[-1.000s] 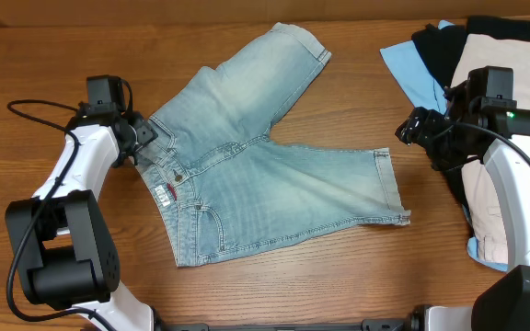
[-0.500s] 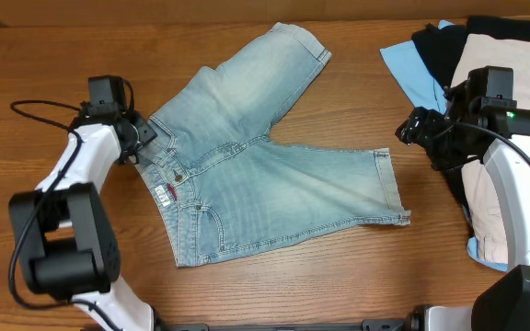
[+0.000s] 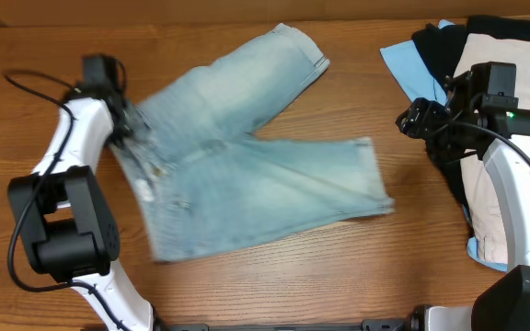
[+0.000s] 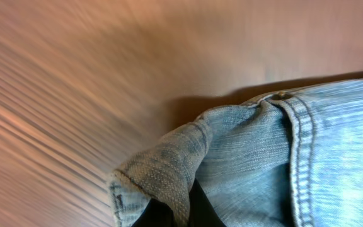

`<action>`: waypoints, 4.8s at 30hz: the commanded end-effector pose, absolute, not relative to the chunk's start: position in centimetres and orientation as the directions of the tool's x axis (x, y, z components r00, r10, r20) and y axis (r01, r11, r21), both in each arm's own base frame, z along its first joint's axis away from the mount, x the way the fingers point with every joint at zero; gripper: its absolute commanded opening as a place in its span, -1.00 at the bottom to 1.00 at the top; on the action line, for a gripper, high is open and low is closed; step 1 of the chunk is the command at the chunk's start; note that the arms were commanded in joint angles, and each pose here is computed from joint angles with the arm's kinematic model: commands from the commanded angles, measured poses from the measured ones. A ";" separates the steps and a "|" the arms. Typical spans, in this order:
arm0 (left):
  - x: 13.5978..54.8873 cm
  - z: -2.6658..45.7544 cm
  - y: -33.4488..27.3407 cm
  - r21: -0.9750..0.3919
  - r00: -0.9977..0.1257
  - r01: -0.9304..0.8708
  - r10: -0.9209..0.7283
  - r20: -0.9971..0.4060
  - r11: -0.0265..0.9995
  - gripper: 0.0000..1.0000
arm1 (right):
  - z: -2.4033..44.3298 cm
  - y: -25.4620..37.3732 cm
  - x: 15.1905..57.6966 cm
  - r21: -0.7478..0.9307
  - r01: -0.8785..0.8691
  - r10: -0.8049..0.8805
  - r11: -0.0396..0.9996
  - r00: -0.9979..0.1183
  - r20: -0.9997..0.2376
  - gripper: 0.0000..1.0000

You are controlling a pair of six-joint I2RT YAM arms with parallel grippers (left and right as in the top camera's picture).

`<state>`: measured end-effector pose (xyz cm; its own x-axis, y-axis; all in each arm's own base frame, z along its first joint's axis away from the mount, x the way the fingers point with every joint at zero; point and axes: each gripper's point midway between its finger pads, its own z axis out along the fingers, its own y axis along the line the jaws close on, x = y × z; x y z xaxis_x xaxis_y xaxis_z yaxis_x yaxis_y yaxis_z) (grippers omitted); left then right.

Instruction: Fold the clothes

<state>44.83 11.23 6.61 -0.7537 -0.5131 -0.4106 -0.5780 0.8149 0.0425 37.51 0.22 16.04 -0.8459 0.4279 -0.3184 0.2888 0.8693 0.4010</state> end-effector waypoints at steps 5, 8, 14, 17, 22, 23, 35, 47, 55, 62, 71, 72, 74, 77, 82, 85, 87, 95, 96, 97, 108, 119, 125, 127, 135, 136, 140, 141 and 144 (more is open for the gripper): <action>48.2 17.1 21.1 0.204 -0.644 -0.640 -0.373 -0.668 0.740 0.11 | 18.3 5.9 41.0 0.498 0.161 0.393 0.852 -0.825 -0.406 0.53; 49.0 17.0 19.8 0.168 -0.655 -0.601 -0.361 -0.664 0.781 1.00 | 18.7 9.9 43.6 0.523 0.059 0.352 0.850 -0.802 -0.482 0.54; 48.8 16.2 13.3 0.020 -0.754 -0.446 -0.364 -0.546 0.895 1.00 | 18.0 16.3 48.3 0.515 -0.102 0.293 0.851 -0.721 -0.627 0.51; 48.7 16.3 7.5 -0.118 -0.821 -0.297 -0.316 -0.476 0.948 1.00 | 17.7 18.9 50.8 0.528 -0.152 0.311 0.835 -0.662 -0.682 0.50; 50.3 17.0 -1.4 -0.136 -0.847 -0.055 -0.118 -0.519 0.989 1.00 | 17.3 19.0 52.2 0.504 -0.107 0.309 0.857 -0.676 -0.669 0.61; 50.7 17.3 -2.9 -0.123 -0.837 -0.008 -0.074 -0.542 0.992 1.00 | 17.2 18.6 52.2 0.496 -0.094 0.309 0.863 -0.679 -0.666 0.64; 56.1 8.8 -17.2 0.077 -0.717 0.297 0.276 -0.640 0.952 1.00 | 11.3 6.0 47.6 0.382 0.289 0.431 0.878 -0.823 -0.370 0.80; 58.1 3.1 -18.2 0.162 -0.651 0.417 0.418 -0.634 0.895 0.88 | 10.4 4.1 46.2 0.347 0.330 0.441 0.878 -0.839 -0.319 0.81; 57.2 -0.6 -18.4 0.142 -0.688 0.438 0.432 -0.583 0.888 0.10 | 10.3 4.0 45.9 0.342 0.335 0.441 0.878 -0.843 -0.307 0.80; 57.4 -0.6 -18.4 0.149 -0.684 0.432 0.431 -0.588 0.890 -0.57 | 10.2 4.0 45.8 0.341 0.336 0.441 0.878 -0.844 -0.305 0.68; 55.9 -1.2 -18.9 0.089 -0.759 0.359 0.346 -0.552 0.929 -0.92 | 10.4 2.8 45.8 0.339 0.371 0.473 0.865 -0.827 -0.303 0.44; 55.3 -1.4 -19.2 0.081 -0.767 0.372 0.355 -0.535 0.925 -0.92 | 10.5 2.2 45.8 0.342 0.392 0.494 0.854 -0.817 -0.298 0.44; 53.3 -1.8 -20.4 0.071 -0.789 0.408 0.391 -0.474 0.910 -0.92 | 11.0 0.6 45.4 0.354 0.426 0.531 0.832 -0.797 -0.287 0.44; 50.3 -2.2 -22.6 0.067 -0.805 0.465 0.453 -0.383 0.883 -0.92 | 11.4 -1.4 44.6 0.356 0.470 0.570 0.808 -0.778 -0.266 0.44; 48.5 0.4 -25.3 0.043 -0.797 0.520 0.503 -0.335 0.853 -0.92 | 11.1 -2.5 43.9 0.337 0.481 0.569 0.810 -0.784 -0.249 0.44; 47.7 3.7 -27.2 0.045 -0.779 0.555 0.538 -0.324 0.831 -0.92 | 11.1 -2.7 43.9 0.337 0.484 0.573 0.807 -0.781 -0.249 0.45; 47.1 5.6 -28.6 0.045 -0.762 0.578 0.559 -0.327 0.815 -0.92 | 11.0 -3.0 43.8 0.337 0.492 0.579 0.803 -0.777 -0.245 0.45; 45.2 8.8 -31.0 0.046 -0.735 0.617 0.596 -0.323 0.786 -0.70 | 12.1 -2.4 42.9 0.469 0.440 0.566 0.766 -0.807 -0.167 0.47; 45.6 10.5 -30.3 0.037 -0.758 0.583 0.560 -0.334 0.811 -0.40 | 12.6 -2.5 42.6 0.467 0.437 0.563 0.769 -0.808 -0.171 0.46; 45.9 11.8 -29.8 0.032 -0.771 0.561 0.537 -0.343 0.827 -0.06 | 13.1 -2.4 42.3 0.467 0.426 0.555 0.775 -0.812 -0.180 0.46; 43.1 33.6 -19.5 -0.156 -0.762 0.402 0.236 -0.603 0.902 1.00 | 26.3 3.7 31.3 0.470 0.230 0.415 0.852 -0.844 -0.339 0.62; 29.8 40.3 -9.8 -0.084 -0.780 0.160 0.074 -0.622 0.984 1.00 | 29.2 7.9 19.4 0.437 0.166 0.323 0.884 -0.893 -0.313 0.77; 23.8 34.4 -0.6 0.045 -0.745 -0.428 -0.324 -0.584 0.903 1.00 | 23.3 11.4 18.1 0.390 0.273 0.357 0.879 -0.921 -0.160 0.82; 22.8 32.7 0.9 0.051 -0.685 -0.559 -0.426 -0.591 0.828 0.99 | 21.0 12.6 17.8 0.359 0.302 0.368 0.883 -0.920 -0.133 0.84; 23.0 23.4 4.4 0.091 -0.516 -0.808 -0.627 -0.583 0.581 1.00 | 14.8 15.1 17.3 0.173 0.322 0.343 0.931 -0.933 -0.113 1.00; 23.1 21.9 5.4 0.085 -0.490 -0.835 -0.664 -0.565 0.544 1.00 | 14.4 15.3 17.6 0.163 0.300 0.319 0.940 -0.941 -0.113 1.00; 23.8 18.0 8.9 0.031 -0.426 -0.883 -0.772 -0.472 0.468 0.99 | 13.9 15.7 18.1 0.150 0.241 0.260 0.959 -0.958 -0.119 1.00; 23.6 17.0 10.3 0.012 -0.383 -0.907 -0.812 -0.440 0.421 1.00 | 13.9 15.9 18.3 0.159 0.240 0.261 0.958 -0.957 -0.126 1.00; 22.6 15.4 13.7 -0.002 -0.263 -0.957 -0.875 -0.407 0.289 1.00 | 14.1 16.4 18.8 0.180 0.234 0.260 0.955 -0.955 -0.141 1.00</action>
